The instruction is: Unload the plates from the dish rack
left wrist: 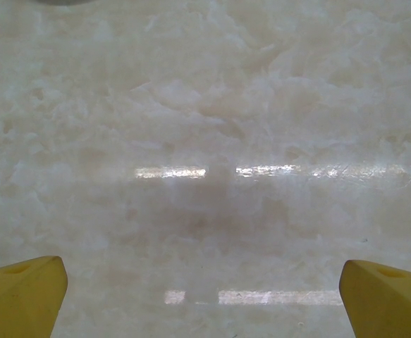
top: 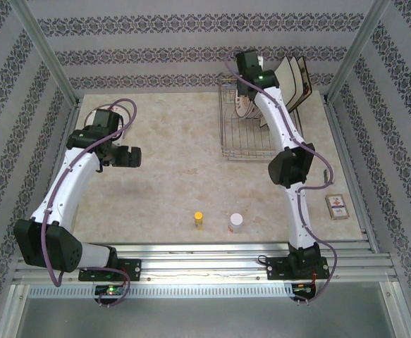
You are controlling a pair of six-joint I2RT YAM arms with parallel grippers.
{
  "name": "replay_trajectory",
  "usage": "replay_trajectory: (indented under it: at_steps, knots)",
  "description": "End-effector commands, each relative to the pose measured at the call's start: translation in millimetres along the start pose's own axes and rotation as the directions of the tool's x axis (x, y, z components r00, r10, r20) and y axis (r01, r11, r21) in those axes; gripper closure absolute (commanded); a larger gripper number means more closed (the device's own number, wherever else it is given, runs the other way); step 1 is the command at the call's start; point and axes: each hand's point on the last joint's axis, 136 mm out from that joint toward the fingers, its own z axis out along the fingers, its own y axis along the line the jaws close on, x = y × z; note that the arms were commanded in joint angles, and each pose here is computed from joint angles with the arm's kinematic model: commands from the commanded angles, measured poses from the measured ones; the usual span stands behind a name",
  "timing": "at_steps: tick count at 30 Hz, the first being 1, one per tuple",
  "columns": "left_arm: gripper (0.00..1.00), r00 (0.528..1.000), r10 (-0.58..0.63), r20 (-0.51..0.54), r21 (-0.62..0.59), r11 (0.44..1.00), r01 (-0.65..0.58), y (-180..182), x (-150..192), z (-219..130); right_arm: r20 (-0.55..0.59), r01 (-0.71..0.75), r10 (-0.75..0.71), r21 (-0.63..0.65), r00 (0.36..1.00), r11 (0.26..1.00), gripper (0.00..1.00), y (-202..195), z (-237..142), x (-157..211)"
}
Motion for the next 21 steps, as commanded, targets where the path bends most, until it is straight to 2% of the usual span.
replay_trajectory:
  at_steps: [1,8,13,16,18,21]
  knots:
    - [0.00,0.999,-0.010,0.040,0.015,1.000,0.009,-4,-3,-5,0.104,0.004,-0.002,-0.017,0.995,1.000,1.00,-10,-65,-34]
    - [0.00,0.998,-0.003,0.056,0.008,1.000,0.003,-3,-7,-3,0.116,0.047,-0.050,0.034,0.992,0.998,1.00,-27,-111,-31]
    - [0.00,0.999,0.014,0.049,-0.007,1.000,-0.014,0,-6,-4,0.120,0.027,-0.019,-0.068,0.993,0.997,1.00,-23,-147,-14]
    - [0.00,0.999,0.018,0.046,-0.005,1.000,-0.018,-1,-6,-4,0.070,-0.044,0.066,-0.271,0.995,0.962,1.00,-5,-162,9]
    - [0.00,0.999,0.018,0.046,0.012,1.000,-0.019,-4,-5,-3,0.016,-0.117,0.141,-0.476,0.990,0.872,1.00,19,-175,28]
    - [0.00,0.998,0.007,0.057,0.049,0.999,-0.010,-10,-4,-4,-0.097,-0.226,0.220,-0.683,0.971,0.694,1.00,47,-187,59]
